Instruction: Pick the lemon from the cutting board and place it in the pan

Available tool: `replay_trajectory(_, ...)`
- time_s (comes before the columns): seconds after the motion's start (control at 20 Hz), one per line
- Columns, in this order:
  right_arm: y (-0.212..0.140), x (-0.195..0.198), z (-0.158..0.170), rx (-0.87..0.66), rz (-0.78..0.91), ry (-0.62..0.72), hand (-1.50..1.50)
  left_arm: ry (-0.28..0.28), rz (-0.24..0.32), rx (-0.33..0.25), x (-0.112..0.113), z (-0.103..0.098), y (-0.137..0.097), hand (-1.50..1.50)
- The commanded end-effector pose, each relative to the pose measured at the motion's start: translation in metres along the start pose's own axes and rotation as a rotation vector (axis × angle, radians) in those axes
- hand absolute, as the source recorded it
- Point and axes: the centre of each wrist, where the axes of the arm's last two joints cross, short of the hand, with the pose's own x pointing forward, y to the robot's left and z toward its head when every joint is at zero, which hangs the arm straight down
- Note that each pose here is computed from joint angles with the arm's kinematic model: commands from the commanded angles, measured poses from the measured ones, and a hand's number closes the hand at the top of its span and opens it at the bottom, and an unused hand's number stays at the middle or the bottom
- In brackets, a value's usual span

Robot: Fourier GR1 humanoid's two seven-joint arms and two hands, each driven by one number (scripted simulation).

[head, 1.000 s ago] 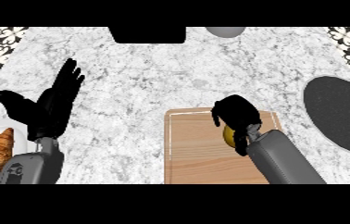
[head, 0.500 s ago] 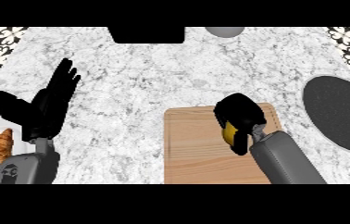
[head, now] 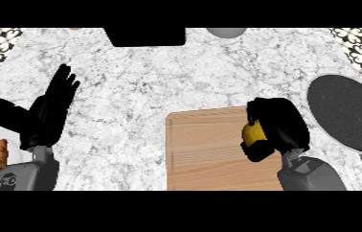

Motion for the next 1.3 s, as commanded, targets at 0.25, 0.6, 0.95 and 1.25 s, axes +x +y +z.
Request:
replay_trajectory(0.25,-0.08,0.018,0.089,-0.393,0.051,0.153,1.5,-0.003,0.004,-0.022,-0.01,0.009,0.003,0.0)
replay_trajectory(0.6,-0.121,0.012,0.091,-0.45,-0.046,0.225,1.5,-0.02,-0.017,-0.045,0.007,-0.001,-0.006,0.0)
replay_trajectory(0.95,-0.131,-0.073,0.064,-0.502,-0.083,0.367,1.5,-0.007,0.001,-0.04,-0.003,0.012,-0.013,0.0)
replay_trajectory(1.25,-0.132,-0.151,0.063,-0.545,-0.148,0.38,1.5,-0.018,0.01,-0.019,0.012,-0.009,-0.006,0.0)
